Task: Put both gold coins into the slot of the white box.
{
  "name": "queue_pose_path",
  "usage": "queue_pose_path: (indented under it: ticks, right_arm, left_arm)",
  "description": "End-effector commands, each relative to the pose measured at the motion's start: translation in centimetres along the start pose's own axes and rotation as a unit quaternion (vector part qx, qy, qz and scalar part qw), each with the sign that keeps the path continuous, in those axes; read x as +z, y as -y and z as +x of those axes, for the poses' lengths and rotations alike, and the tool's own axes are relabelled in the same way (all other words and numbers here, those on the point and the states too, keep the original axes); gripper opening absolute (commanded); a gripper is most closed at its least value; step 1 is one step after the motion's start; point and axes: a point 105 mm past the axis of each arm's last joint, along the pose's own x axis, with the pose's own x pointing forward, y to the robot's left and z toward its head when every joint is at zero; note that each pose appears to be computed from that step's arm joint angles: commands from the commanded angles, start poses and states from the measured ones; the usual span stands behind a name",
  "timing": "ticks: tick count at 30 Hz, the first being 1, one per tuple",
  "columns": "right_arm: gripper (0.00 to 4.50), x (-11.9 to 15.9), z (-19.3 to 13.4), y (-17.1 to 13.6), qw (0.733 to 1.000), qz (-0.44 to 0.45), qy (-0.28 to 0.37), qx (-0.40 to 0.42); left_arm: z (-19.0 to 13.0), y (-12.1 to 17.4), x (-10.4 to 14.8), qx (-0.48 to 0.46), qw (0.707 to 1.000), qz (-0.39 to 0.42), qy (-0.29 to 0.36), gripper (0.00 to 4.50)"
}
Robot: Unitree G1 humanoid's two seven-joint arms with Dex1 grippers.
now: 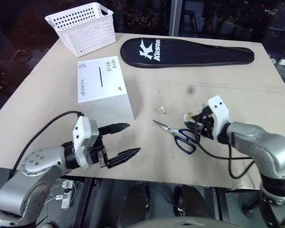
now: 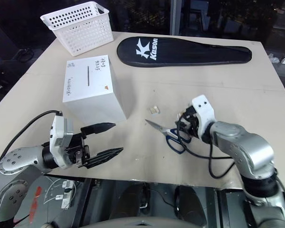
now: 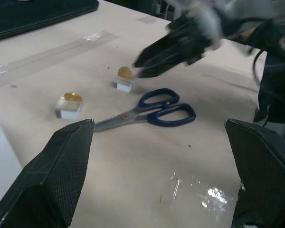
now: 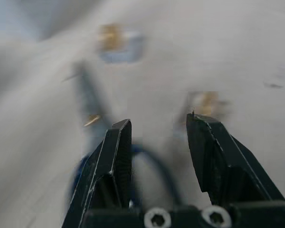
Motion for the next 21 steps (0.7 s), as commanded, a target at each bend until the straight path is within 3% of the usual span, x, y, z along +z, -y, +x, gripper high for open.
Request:
queue_pose_path:
  ticks: [1, 10, 13, 18, 21]
  right_arm:
    - [1.99, 0.3, 0.0, -2.0, 0.998, -0.046, 0.012, 0.049]
    - [1.99, -0.2, 4.5, -2.7, 0.99, -0.109, -0.019, 0.087]
    - [1.99, -1.0, 6.7, -2.1, 0.984, -0.139, -0.066, 0.086]
    - [1.99, -3.2, 7.0, -2.3, 0.975, -0.14, -0.128, 0.115]
    - [0.82, -3.4, 6.7, -2.4, 0.975, -0.131, -0.131, 0.125]
  left_arm:
    - [-0.2, 0.6, 0.4, -0.02, 1.0, 0.021, 0.002, 4.5]
    - [-0.4, 0.5, 0.3, -0.024, 1.0, 0.019, -0.004, 4.5]
    - [-0.5, 0.8, 0.4, -0.023, 1.0, 0.019, -0.006, 4.5]
    - [-0.7, 1.0, 0.4, -0.014, 1.0, 0.018, -0.006, 4.5]
    - [-0.7, 1.1, 0.4, -0.01, 1.0, 0.017, -0.005, 4.5]
